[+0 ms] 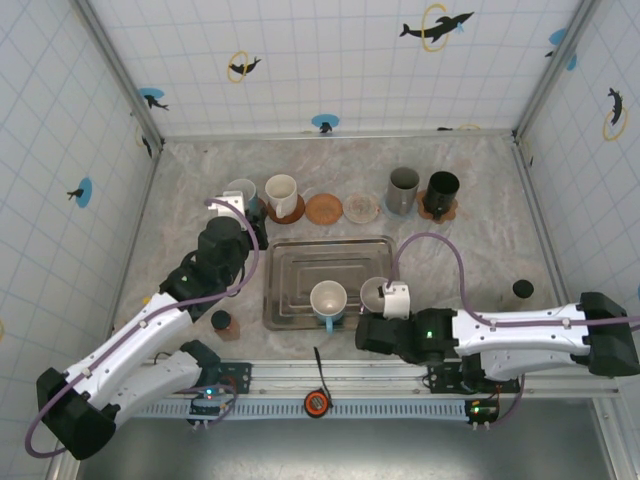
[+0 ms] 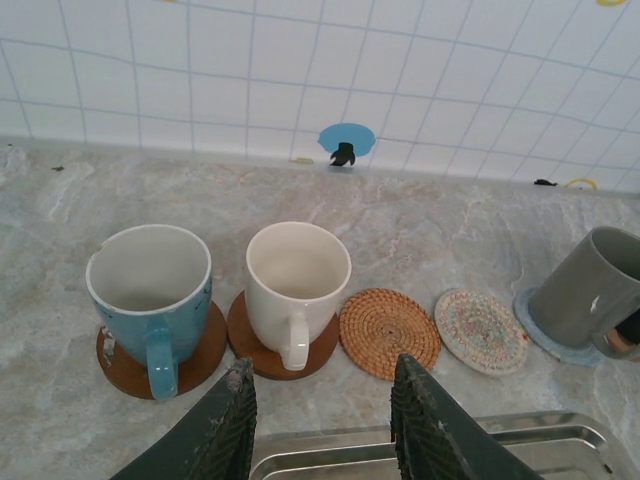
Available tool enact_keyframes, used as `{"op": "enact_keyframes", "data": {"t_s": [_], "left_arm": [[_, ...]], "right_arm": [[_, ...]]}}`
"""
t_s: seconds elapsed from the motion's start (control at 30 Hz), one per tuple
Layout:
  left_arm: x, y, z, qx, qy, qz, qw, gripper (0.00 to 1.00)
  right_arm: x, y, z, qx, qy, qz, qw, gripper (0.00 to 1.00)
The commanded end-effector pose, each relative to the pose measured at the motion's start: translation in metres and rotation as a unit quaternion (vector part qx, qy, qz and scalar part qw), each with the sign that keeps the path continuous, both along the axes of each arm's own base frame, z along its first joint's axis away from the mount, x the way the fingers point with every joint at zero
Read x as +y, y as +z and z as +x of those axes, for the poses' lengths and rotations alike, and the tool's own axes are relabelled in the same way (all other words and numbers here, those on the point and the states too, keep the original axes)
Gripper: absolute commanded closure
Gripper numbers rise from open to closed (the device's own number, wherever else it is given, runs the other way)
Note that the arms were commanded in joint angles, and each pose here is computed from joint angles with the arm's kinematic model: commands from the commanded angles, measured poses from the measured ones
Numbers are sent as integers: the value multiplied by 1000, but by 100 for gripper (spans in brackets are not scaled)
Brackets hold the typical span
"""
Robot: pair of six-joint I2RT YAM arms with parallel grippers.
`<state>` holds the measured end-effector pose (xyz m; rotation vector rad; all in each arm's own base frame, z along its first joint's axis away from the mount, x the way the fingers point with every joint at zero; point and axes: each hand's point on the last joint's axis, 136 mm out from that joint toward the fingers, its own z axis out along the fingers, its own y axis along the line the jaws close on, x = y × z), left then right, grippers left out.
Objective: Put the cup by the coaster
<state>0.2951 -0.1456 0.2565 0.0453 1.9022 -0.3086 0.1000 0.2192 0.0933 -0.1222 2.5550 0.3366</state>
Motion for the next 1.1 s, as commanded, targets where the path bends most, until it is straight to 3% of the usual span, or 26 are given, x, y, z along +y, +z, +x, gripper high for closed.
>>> {"op": "enact_keyframes", "data": {"t_s": [0.0, 0.47, 1.07], "left_arm": [[0, -2, 2, -4, 2, 11, 1000, 62], [-6, -7, 6, 6, -4, 19, 1000, 62], [-6, -10, 10, 2, 0, 23, 1000, 61]], "right_arm": [[1, -7, 0, 3, -16, 18, 1000, 43], [-2, -24, 6, 22, -17, -7, 1000, 46], [-7, -38, 14, 35, -18, -36, 999, 59]]}}
